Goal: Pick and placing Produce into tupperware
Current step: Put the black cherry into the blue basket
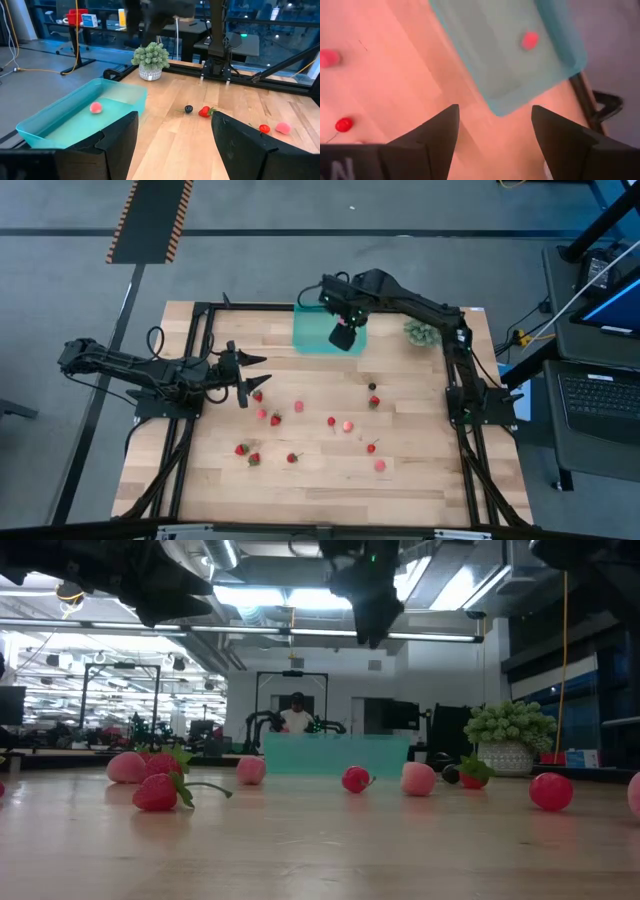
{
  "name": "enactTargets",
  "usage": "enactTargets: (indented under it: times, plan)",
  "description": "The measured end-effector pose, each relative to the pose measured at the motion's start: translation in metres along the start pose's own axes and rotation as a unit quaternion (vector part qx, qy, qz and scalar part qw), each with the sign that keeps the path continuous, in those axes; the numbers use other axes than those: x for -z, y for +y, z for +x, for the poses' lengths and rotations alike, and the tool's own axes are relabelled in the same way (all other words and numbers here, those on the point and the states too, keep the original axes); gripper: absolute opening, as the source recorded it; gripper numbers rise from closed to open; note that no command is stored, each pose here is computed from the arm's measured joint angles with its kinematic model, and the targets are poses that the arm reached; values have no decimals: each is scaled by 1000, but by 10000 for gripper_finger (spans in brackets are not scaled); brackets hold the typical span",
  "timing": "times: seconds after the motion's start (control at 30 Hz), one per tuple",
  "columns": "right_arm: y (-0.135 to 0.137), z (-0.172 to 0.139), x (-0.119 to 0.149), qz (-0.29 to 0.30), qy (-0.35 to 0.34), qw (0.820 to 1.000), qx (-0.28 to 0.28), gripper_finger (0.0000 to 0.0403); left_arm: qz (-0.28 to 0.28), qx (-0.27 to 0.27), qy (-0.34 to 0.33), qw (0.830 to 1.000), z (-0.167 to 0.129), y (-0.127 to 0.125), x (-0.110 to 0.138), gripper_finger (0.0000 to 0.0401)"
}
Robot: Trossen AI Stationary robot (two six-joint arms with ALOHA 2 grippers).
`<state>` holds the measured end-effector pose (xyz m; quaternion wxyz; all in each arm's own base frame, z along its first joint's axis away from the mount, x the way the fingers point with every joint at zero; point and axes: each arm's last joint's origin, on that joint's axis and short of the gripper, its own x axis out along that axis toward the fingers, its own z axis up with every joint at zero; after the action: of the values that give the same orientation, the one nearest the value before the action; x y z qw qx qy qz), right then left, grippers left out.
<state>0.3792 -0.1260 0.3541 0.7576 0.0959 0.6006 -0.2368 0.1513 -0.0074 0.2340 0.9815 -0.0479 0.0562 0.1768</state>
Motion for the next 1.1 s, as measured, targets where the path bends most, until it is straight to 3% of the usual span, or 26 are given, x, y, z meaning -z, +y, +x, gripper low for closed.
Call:
enactTargets:
  times: [0.43, 0.6, 0.8, 1.1]
  plan:
    - [64, -69, 41, -93, -76, 992, -44, 251, -17, -1, 5, 1000, 0, 0, 1, 246]
    - [86, -63, 60, -121, -45, 991, -45, 251, -21, -1, 6, 1000, 0, 0, 1, 246]
    - [94, -49, 122, -115, 24, 993, -30, 251, -25, -3, 16, 1000, 0, 0, 3, 246]
    - [102, -50, 188, -62, -72, 990, -107, 251, -21, -4, 22, 1000, 0, 1, 5, 246]
